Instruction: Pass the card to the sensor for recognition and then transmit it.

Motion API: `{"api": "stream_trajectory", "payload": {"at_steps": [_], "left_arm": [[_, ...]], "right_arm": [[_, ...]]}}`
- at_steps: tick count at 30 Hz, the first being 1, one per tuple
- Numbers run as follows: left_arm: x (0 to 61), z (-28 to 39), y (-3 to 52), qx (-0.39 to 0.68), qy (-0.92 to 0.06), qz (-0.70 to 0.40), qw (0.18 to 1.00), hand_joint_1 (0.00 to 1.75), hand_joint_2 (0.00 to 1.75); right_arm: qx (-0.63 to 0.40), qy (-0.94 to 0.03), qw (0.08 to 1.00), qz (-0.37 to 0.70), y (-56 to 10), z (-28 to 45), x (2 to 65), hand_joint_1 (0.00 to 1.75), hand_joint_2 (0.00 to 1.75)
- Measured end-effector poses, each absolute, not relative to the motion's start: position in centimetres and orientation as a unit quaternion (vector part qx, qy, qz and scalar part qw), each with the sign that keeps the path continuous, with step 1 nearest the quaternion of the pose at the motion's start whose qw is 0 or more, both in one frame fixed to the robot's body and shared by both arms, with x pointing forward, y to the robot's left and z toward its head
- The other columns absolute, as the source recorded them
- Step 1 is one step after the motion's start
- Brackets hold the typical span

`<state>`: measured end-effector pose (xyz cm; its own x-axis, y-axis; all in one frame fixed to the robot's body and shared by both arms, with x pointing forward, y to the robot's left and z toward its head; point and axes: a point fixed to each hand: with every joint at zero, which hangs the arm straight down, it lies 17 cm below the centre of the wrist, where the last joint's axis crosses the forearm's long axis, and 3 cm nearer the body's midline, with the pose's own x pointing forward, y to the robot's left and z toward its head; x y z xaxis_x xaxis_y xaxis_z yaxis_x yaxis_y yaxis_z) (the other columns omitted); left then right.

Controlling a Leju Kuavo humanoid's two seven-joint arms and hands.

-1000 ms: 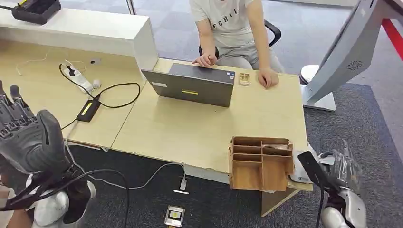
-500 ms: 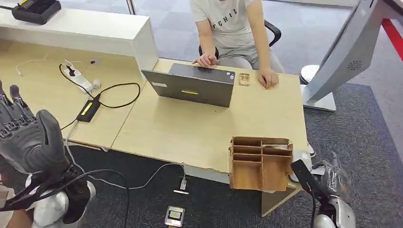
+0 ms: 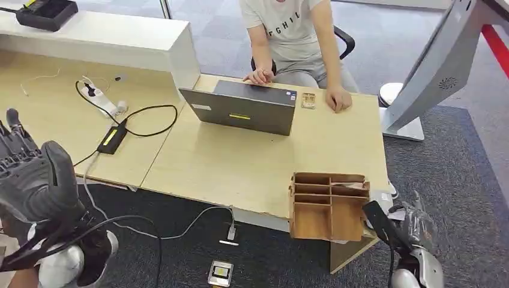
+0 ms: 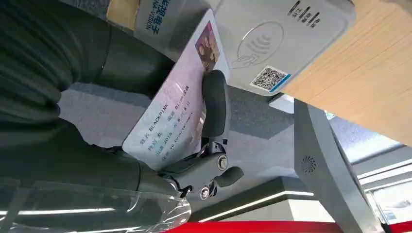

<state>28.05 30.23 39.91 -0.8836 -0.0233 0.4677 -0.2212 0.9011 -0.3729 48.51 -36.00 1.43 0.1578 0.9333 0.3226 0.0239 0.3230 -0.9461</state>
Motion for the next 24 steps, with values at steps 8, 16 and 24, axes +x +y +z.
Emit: {"api": "stream_trajectory", "payload": {"at_steps": [8,16,24], "left_arm": [[27.8,40.2,30.6,0.068,-0.947,0.216,0.229,0.00,1.75],[27.9,40.4,30.7,0.066,-0.947,0.217,0.225,0.00,1.75],[28.3,41.1,30.5,0.046,-0.950,0.221,0.216,0.00,1.75]], "right_arm": [[-0.459,-0.548,0.592,0.372,-35.1,3.1,49.4,1.75,1.75],[-0.502,-0.596,0.509,0.366,-33.5,11.8,52.6,1.75,1.75],[-0.527,-0.642,0.421,0.364,-31.3,21.8,54.9,1.75,1.75]]}}
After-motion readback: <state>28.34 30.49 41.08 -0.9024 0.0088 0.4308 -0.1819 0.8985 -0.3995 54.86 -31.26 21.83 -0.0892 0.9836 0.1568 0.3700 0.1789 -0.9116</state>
